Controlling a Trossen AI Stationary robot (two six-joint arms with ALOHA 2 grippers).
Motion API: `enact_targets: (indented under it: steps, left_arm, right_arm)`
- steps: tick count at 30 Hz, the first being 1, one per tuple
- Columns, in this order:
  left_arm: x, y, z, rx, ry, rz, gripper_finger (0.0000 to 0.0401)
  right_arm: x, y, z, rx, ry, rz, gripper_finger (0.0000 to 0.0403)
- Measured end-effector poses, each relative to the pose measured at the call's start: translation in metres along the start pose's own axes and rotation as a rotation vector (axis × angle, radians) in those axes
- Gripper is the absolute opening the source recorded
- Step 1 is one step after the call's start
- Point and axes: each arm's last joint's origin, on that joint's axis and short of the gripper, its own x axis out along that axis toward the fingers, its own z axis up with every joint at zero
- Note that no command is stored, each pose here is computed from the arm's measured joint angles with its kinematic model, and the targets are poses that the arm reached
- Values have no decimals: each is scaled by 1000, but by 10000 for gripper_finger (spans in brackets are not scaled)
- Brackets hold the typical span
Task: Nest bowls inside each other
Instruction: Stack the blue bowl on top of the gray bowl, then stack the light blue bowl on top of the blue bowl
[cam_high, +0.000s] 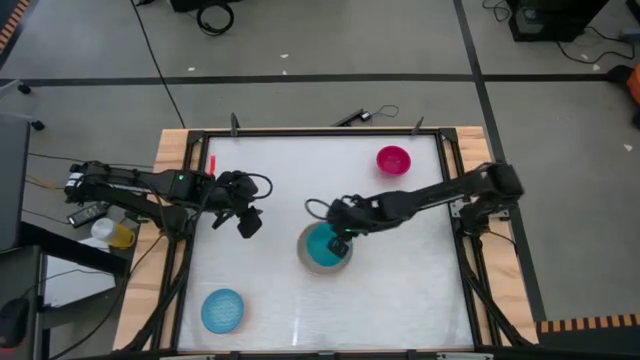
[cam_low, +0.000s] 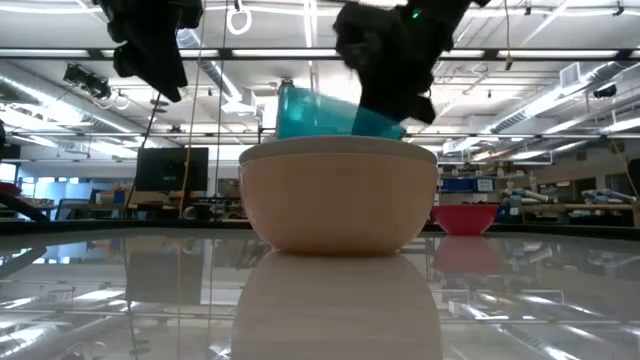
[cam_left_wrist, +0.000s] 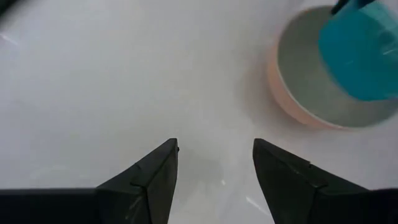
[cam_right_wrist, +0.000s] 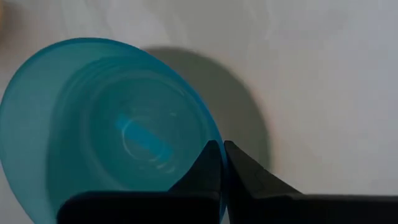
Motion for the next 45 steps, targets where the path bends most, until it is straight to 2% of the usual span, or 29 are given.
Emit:
enact_targets:
  steps: [7,19,22,28,33,36,38,40,45]
  left_arm:
    - [0,-1,-4,-87,84,-61,212]
    - [-1,2,-11,-100,194,-75,212]
    - [-2,1,-15,-85,233,-79,212]
    - [-10,-10,-34,-12,311,-84,212]
    - [-14,-29,-58,-43,347,-134,212]
    - [-17,-37,-76,-68,384,-144,212]
    - [-20,-41,-85,-82,406,-146,212]
    - [-24,-44,-93,-100,422,-147,212]
    - [-30,-48,-102,-133,418,-147,212]
  right_arm:
    - [32,10,-6,25,87,-16,29]
    - [27,4,-2,72,88,-32,145]
    - [13,4,-2,95,53,-64,158]
    - [-42,0,-2,123,-70,-138,158]
    - [-74,-9,-18,150,-65,-277,158]
    - [-85,-10,-27,155,-36,-308,158]
    - [-89,-8,-29,160,-32,-288,158]
    - [-91,-3,-28,165,-34,-222,158]
    - [-81,22,-7,57,-86,141,158]
